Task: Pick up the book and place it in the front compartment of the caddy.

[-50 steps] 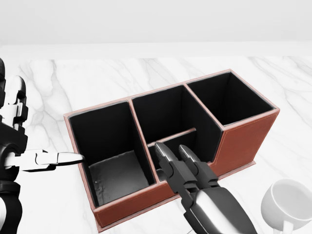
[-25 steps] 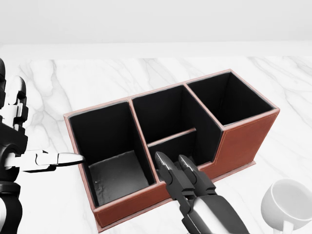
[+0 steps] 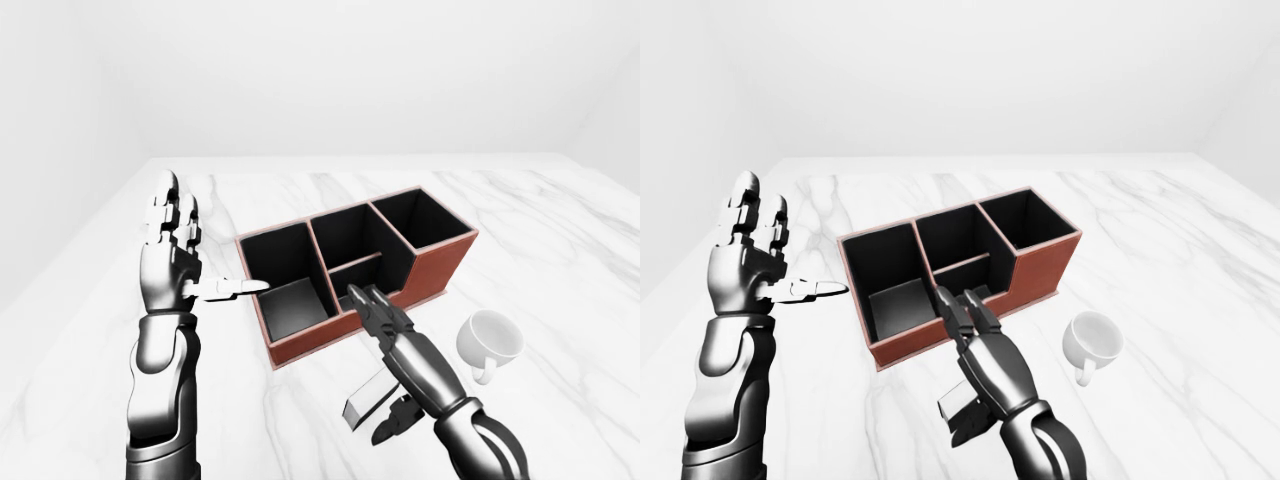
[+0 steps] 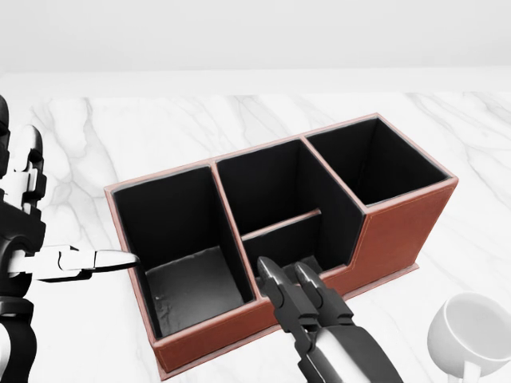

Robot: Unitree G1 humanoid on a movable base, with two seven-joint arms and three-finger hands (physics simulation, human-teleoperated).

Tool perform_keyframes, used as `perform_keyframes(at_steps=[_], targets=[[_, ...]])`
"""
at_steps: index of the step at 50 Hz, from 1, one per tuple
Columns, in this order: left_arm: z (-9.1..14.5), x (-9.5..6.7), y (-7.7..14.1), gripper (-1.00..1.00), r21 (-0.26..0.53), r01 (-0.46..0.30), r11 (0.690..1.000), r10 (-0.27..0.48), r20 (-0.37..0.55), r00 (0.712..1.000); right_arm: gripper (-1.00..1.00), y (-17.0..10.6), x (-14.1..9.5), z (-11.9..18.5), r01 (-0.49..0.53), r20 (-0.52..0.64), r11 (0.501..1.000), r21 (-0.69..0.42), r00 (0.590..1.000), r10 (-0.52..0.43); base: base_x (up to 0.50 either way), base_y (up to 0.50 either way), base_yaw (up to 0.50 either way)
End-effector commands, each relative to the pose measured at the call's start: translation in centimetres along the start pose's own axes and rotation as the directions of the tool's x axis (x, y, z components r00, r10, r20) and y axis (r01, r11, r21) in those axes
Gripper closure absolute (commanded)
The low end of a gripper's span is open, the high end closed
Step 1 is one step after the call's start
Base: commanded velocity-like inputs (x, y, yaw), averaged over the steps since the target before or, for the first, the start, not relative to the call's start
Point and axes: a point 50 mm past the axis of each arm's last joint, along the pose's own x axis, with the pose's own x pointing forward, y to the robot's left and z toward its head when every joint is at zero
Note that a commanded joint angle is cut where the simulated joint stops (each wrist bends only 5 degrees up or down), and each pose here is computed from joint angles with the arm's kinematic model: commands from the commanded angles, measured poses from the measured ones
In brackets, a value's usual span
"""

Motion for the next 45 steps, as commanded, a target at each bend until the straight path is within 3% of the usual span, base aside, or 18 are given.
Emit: perform_keyframes(at_steps=[1,45], targets=[[0.2,0.1,0.0,-1.0,0.0,0.0,1.0,0.0,0.008,1.0,-1.0,0.3,0.1,-0.7,-0.003,-0.03,1.0,-0.002,1.0,0.002,0.0,0.0,0.0],[-0.2,0.0,-0.1,-1.0,0.0,0.003,1.0,-0.003,-0.008,1.0,-1.0,1.4,0.7,-2.8,-0.008,-0.119,1.0,0.007,0.993,0.009,0.0,0.0,0.0]])
